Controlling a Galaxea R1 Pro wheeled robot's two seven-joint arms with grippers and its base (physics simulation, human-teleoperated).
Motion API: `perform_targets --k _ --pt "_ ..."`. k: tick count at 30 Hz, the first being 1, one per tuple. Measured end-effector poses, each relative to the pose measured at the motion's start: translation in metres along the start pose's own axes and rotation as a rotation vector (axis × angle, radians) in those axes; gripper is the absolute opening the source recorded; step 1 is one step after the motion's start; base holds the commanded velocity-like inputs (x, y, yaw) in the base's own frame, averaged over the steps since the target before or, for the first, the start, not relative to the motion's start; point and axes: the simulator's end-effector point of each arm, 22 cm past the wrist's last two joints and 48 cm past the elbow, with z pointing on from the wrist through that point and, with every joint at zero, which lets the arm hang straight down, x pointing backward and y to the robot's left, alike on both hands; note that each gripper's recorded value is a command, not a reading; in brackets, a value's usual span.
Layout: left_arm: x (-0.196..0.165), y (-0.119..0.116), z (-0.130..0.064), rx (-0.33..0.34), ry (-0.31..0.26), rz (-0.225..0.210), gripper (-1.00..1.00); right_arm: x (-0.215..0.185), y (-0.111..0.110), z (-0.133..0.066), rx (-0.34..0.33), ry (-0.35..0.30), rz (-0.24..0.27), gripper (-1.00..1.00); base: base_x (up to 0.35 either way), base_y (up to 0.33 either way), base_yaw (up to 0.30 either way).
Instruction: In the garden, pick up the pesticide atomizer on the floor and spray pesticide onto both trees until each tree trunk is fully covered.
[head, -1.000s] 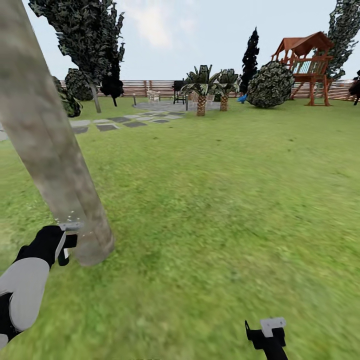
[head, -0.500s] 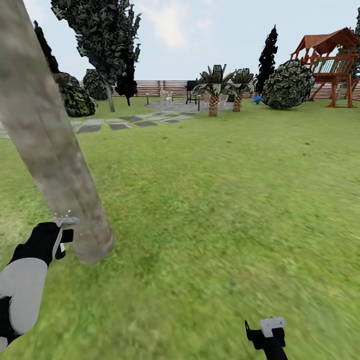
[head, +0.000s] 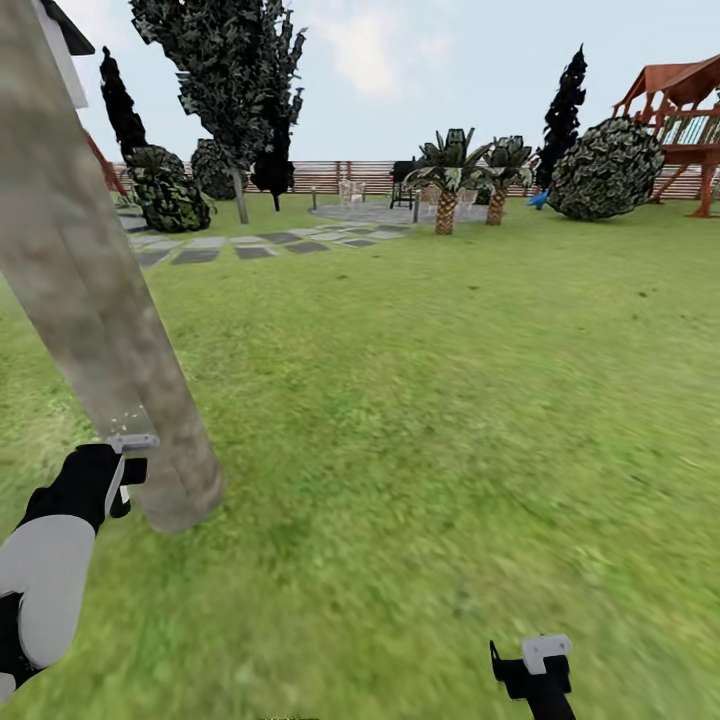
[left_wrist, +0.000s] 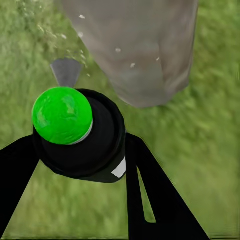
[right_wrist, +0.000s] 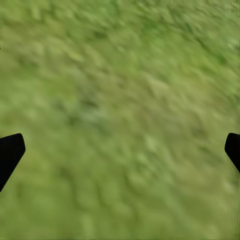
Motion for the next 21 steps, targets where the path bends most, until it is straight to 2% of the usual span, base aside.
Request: perform_targets --k 4,16,21 --pt "0.0 0.0004 0.0 -0.002 0.0 0.001 -1.0 0.0 0.0 0.0 0.0 0.0 0.0 1.0 0.064 -0.275 0.2" --pt "0.001 0.0011 0.0003 -0.004 0.001 -0.001 -1.0 0.0001 -0.001 0.0 0.001 0.0 -0.001 1.0 0.178 -0.241 0.013" --pt "0.0011 0.0013 0.0003 -0.005 0.001 0.0 -1.0 0.0 0.0 0.0 0.0 0.0 0.0 1.0 0.192 -0.232 0.241"
